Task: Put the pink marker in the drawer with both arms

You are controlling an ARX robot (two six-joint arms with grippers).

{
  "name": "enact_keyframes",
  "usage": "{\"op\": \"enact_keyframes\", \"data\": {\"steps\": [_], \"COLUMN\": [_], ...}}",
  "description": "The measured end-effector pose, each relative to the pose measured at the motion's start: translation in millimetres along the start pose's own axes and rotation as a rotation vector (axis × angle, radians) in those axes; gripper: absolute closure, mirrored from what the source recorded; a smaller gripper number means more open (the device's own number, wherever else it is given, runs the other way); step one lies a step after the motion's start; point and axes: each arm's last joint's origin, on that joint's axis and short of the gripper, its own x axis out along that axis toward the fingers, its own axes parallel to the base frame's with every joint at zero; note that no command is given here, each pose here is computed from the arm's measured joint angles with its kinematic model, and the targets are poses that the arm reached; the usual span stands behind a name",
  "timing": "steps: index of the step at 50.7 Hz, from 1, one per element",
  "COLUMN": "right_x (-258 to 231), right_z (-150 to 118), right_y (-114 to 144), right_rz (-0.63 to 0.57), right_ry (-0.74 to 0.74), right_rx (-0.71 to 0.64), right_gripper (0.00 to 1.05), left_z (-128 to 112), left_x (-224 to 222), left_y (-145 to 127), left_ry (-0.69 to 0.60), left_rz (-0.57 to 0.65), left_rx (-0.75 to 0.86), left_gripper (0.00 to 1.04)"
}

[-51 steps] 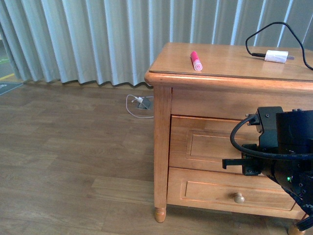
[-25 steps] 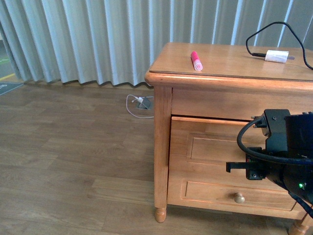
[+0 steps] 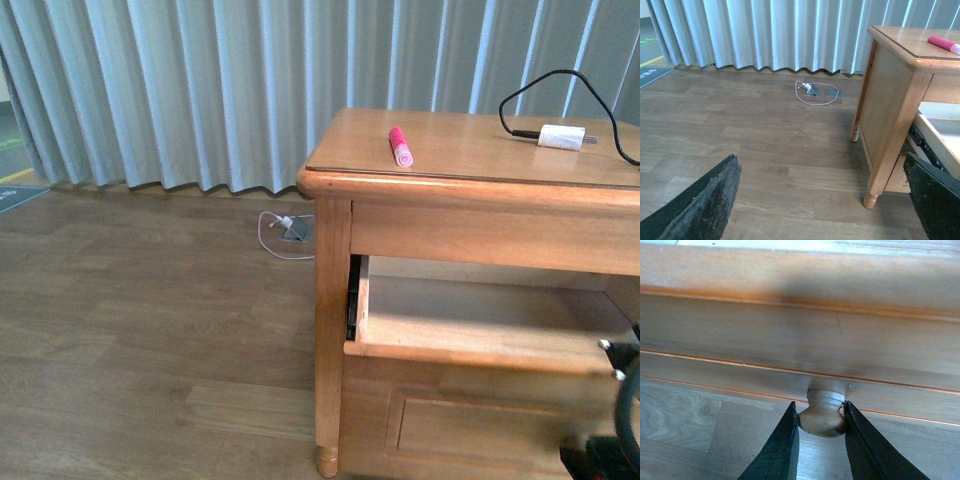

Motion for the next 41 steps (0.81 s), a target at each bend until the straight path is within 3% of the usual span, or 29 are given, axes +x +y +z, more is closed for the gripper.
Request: {"op": "enact_keyframes", "data": {"steps": [6, 11, 18, 29, 41], "right_x": [-11, -23, -42, -100, -171], "right_z": [-5, -1, 11, 41, 68], "right_y": [0, -1, -7, -21, -30], "right_rz": [0.000, -0.033, -0.066, 0.013, 0.102], "right_ry": [0.009, -0.005, -0.020, -0.071, -0.226], "right_rx": [-0.011, -0.009, 0.027, 0.124, 0.165], "right_gripper": [0.83, 0.63, 0.43, 0.07, 0.08], "left_z": [0, 0, 0, 0, 0], "left_x": [0, 0, 0, 0, 0], "left_y": [0, 0, 0, 0, 0], "left_ry": [0.000, 0.000, 0.000, 0.000, 0.000], "left_rz": [0.000, 0.000, 0.000, 0.000, 0.000], "left_rx": [0.000, 0.000, 0.000, 0.000, 0.000], "left_gripper": [0.06, 0.06, 0.06, 0.06, 0.06]}}
